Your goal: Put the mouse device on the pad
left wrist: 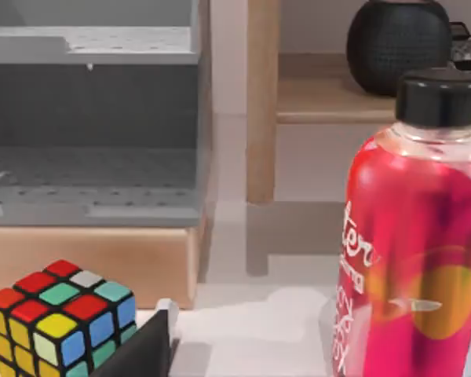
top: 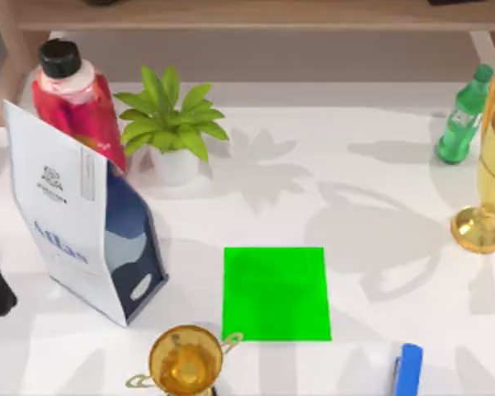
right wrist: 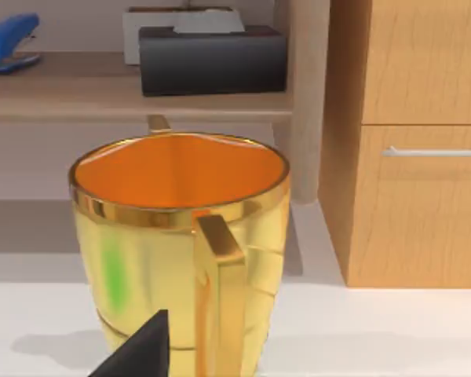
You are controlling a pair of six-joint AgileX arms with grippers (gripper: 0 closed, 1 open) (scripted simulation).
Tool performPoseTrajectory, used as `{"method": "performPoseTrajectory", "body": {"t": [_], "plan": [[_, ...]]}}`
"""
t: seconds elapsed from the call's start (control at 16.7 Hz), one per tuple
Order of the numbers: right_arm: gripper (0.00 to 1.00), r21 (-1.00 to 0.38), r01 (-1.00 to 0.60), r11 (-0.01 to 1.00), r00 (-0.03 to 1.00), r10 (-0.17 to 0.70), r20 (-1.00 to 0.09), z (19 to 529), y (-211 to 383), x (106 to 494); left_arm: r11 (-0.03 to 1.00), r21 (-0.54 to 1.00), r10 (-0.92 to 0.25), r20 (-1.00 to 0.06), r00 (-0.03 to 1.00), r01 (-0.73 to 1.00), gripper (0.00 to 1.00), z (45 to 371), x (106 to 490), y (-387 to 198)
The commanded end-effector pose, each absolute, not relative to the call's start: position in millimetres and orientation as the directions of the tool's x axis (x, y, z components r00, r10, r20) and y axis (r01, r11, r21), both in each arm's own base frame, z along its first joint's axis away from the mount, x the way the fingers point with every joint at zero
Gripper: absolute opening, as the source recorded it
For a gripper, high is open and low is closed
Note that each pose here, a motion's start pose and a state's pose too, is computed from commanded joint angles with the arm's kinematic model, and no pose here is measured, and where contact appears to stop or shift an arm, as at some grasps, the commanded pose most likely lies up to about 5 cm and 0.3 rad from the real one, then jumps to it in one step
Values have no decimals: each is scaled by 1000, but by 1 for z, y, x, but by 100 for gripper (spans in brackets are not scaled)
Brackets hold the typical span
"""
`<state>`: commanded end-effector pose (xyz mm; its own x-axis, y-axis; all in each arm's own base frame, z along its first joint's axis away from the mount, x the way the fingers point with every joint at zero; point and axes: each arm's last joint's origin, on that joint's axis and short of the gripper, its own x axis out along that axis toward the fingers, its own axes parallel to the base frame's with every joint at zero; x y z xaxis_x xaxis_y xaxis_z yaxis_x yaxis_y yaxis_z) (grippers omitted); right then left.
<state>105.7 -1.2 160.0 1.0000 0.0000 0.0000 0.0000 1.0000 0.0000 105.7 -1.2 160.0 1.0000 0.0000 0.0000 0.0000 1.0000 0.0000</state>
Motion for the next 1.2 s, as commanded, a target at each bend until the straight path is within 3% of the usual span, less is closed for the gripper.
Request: {"method": "performPoseTrajectory", "body": {"t": [0.18, 0.36, 0.66, 0.9, 1.2], "plan": [[100, 0, 0, 1000, 1000, 0, 0, 160, -1, 106, 1000, 10, 3, -9, 1000, -3, 100, 162, 106, -1], [100, 0, 0, 1000, 1000, 0, 0, 160, -1, 106, 995, 103, 25, -85, 996, -16, 100, 178, 107, 1], [100, 0, 0, 1000, 1000, 0, 0, 160, -1, 106, 904, 417, 68, -365, 929, 98, 100, 223, 129, 9], [100, 0, 0, 1000, 1000, 0, 0, 160, -1, 106, 703, 558, 82, -680, 728, 442, 100, 237, 176, 21], [100, 0, 0, 1000, 1000, 0, 0, 160, -1, 106, 338, 341, 55, -938, 344, 877, 100, 219, 250, 45]]}}
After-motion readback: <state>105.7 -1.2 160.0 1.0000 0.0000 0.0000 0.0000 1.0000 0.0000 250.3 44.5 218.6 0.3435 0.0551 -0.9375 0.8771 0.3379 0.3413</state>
